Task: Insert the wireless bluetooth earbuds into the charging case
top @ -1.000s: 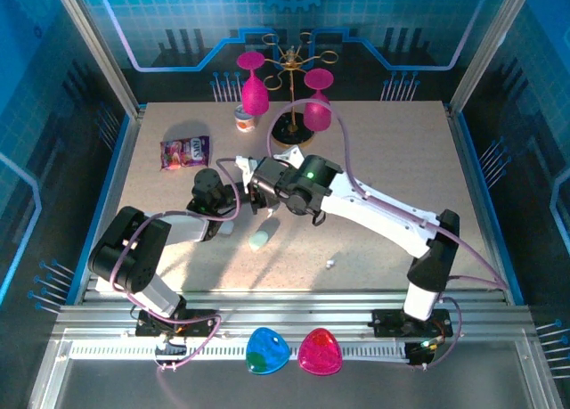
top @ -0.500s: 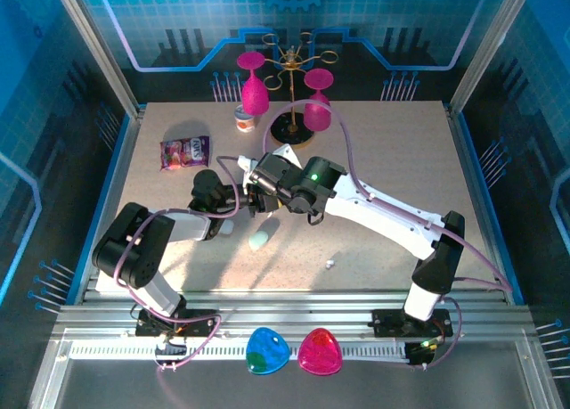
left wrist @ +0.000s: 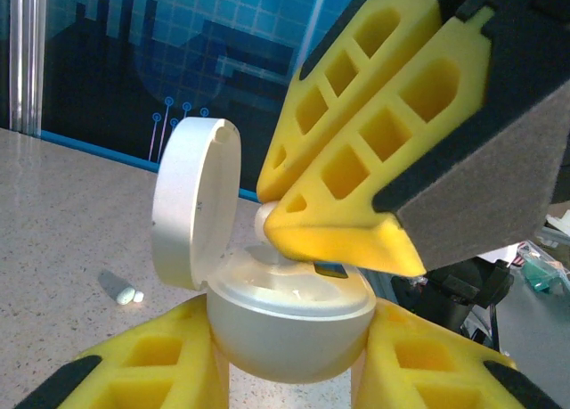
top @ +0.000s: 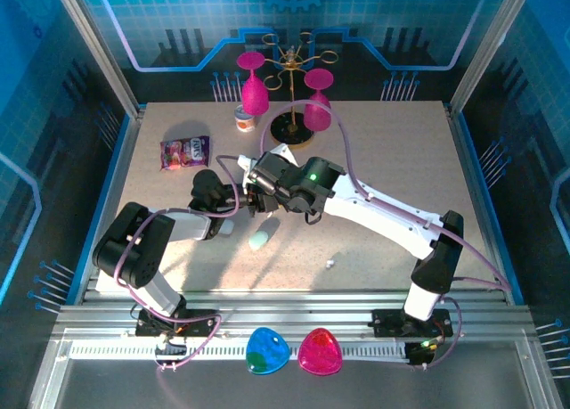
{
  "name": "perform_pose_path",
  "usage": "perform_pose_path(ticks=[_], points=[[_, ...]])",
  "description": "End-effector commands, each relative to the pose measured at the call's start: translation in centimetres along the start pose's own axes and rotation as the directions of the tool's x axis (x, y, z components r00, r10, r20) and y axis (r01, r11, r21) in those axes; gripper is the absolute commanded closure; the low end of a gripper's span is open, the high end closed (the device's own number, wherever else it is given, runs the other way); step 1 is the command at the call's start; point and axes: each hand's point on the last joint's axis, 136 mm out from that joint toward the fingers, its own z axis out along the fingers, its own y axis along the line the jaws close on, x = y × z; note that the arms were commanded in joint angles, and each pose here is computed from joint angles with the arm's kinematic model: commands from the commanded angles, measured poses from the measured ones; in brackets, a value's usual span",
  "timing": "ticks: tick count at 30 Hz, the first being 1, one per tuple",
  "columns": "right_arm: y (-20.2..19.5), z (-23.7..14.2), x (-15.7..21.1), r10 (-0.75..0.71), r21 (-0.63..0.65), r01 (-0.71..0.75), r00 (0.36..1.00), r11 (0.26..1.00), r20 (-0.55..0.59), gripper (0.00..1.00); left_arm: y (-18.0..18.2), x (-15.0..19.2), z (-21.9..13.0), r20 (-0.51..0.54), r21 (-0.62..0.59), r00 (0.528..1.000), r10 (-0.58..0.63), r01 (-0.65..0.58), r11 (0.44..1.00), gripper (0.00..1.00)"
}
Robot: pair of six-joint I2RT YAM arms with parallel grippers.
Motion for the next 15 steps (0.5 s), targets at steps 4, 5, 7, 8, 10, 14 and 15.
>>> perform_pose_path(ticks=[4,5,7,8,10,14,15], points=[[0.3,0.6,0.5,-0.008,-0.016,0.007,1.0,1.0,-0.022,0.86,0.1,-2.0,0.1,0.04,-0.005,0.996,0.076,-0.076,0.997,0.78],[0.3,0.4,0.4,-0.004,-0.018,0.004,1.0,1.0,-0.017,0.85,0.1,-2.0,0.0,0.041,-0.007,0.996,0.079,-0.078,0.997,0.78],[0.1,0.0,0.1,0.007,-0.024,-0.007,1.0,1.0,0.001,0.81,0.2,-2.1,0.0,0.042,-0.009,0.996,0.082,-0.082,0.997,0.78],[0.0,-0.1,0.0,0.011,-0.027,-0.011,1.0,1.0,0.009,0.77,0.3,-2.1,0.0,0.042,-0.012,0.996,0.082,-0.081,0.997,0.78],[-0.2,-0.7,-0.4,0.026,-0.04,-0.025,0.999,0.999,0.034,0.69,0.3,-2.1,0.0,0.043,-0.012,0.995,0.087,-0.087,0.996,0.78],[-0.2,-1.5,-0.9,0.057,-0.085,-0.05,0.996,0.995,0.072,0.67,0.2,-2.1,0.0,0.042,-0.014,0.995,0.089,-0.088,0.996,0.78],[-0.1,-1.5,-0.9,0.065,-0.104,-0.057,0.995,0.993,0.075,0.67,0.2,-2.1,0.0,0.044,-0.015,0.995,0.091,-0.091,0.996,0.78]])
